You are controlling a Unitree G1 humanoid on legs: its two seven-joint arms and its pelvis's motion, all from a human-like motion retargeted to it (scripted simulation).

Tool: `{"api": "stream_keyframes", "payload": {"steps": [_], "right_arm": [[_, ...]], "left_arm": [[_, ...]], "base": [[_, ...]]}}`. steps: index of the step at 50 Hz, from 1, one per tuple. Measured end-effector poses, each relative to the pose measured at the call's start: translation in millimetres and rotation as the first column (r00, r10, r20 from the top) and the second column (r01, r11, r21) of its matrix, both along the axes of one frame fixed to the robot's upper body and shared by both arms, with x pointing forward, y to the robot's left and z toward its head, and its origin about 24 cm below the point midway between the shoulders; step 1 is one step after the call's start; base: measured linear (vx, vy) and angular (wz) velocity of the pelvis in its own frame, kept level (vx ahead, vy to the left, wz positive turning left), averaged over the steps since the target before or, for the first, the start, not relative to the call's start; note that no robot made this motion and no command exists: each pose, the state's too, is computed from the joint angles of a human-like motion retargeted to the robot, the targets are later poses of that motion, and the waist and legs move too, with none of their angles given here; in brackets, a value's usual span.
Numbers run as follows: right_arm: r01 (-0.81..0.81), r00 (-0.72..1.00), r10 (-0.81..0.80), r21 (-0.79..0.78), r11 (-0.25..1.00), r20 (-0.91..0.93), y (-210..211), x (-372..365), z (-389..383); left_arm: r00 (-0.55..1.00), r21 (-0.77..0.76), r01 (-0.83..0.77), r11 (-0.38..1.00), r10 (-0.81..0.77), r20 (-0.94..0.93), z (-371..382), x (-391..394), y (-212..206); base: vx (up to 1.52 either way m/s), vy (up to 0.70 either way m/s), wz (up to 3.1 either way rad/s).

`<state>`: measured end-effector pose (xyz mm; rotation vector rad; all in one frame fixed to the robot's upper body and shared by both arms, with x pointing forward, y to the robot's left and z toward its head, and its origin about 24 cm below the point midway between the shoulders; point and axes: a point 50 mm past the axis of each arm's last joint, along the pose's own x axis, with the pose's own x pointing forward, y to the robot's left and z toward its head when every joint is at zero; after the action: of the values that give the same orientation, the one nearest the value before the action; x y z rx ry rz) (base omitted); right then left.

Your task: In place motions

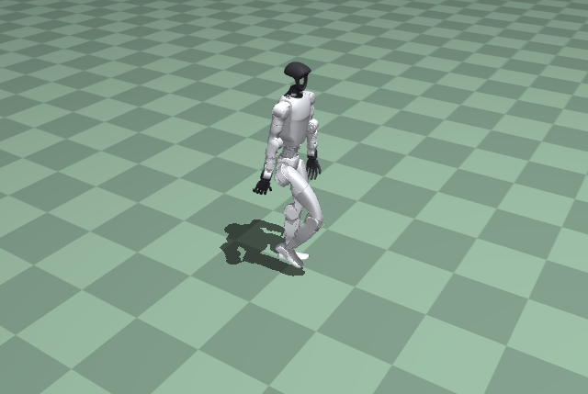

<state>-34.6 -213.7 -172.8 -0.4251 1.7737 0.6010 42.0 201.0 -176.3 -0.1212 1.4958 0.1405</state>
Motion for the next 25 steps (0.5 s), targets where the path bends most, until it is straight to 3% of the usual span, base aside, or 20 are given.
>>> {"api": "stream_keyframes", "payload": {"steps": [11, 17, 25], "right_arm": [[-0.023, 0.999, 0.023, -0.007, 1.000, 0.045, 0.6, 14.1, -1.6], [-0.047, 0.982, 0.039, 0.042, 0.998, 0.186, 5.2, 74.5, -1.5], [-0.115, 0.947, 0.106, 0.010, 0.993, 0.305, 5.0, 99.9, 0.7]], "left_arm": [[0.982, -0.062, -0.059, 0.996, 0.047, -0.181, -1.2, -75.2, -13.8], [0.988, -0.054, -0.141, 0.989, 0.137, -0.069, -3.2, -46.7, -10.3], [0.995, -0.089, -0.079, 0.993, 0.074, -0.061, -3.3, -42.5, -12.8]], "base": [[0.15, 0.07, -0.25], [-0.25, 0.06, -0.01], [-0.05, 0.03, -0.42]]}}
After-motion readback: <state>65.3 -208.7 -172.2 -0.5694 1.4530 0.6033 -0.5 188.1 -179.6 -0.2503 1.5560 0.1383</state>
